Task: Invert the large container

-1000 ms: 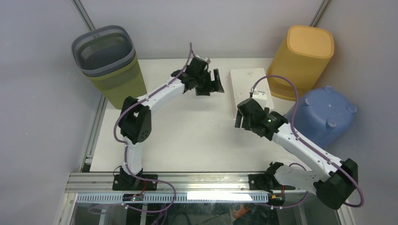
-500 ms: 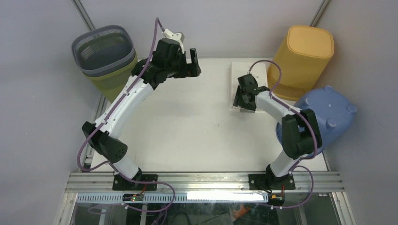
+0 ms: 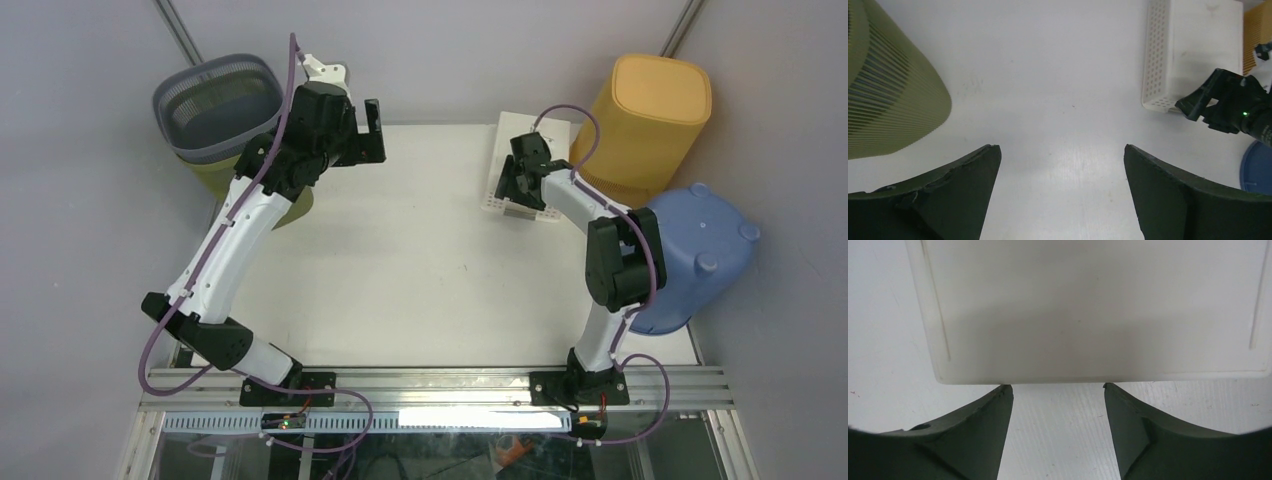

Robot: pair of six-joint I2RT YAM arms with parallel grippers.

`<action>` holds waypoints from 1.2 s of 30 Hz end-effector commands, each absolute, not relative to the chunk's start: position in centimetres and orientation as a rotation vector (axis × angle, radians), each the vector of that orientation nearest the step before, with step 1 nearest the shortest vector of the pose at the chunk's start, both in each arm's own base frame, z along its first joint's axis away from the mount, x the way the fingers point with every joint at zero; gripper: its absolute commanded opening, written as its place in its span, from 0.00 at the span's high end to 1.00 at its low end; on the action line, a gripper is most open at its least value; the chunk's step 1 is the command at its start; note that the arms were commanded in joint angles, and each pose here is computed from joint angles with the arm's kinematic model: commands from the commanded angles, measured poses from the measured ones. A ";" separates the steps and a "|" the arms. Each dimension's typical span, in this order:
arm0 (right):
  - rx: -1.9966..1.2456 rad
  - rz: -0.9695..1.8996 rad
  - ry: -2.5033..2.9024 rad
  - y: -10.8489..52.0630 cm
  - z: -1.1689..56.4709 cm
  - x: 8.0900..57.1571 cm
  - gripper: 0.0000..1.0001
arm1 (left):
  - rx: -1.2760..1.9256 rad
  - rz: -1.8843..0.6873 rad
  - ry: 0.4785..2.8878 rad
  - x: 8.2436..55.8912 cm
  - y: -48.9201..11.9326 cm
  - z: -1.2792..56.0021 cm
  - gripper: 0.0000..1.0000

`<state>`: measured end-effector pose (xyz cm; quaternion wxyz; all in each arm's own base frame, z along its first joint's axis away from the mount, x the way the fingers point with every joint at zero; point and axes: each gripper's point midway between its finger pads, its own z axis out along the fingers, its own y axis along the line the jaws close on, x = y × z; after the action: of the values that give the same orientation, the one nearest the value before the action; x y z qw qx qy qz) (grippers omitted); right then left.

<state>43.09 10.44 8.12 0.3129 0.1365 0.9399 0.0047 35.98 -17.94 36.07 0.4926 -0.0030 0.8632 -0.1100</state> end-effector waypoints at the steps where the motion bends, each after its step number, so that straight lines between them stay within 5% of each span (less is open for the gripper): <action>1: 0.297 0.131 2.412 12.8 11.7 43.3 0.28 | -0.061 -0.176 1.971 36.0 -14.2 40.7 0.01; 14: 0.019 0.475 2.274 20.5 20.0 32.4 0.23 | -0.266 0.119 1.722 39.7 -4.9 46.9 0.01; 24: 0.066 0.470 2.288 18.6 20.1 28.9 0.22 | -0.374 0.244 1.875 46.9 0.0 40.7 0.04; 31: 0.090 0.465 2.293 17.9 19.9 28.1 0.22 | -0.380 0.244 1.971 47.8 0.6 36.9 0.31; 36: 0.092 0.470 2.281 18.0 20.5 28.2 0.22 | -0.360 0.193 1.992 48.0 -0.2 36.3 0.82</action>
<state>27.81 17.81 18.51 0.3684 0.0283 0.9132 0.1721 48.58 0.36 33.87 0.4983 -0.1491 0.8475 0.1063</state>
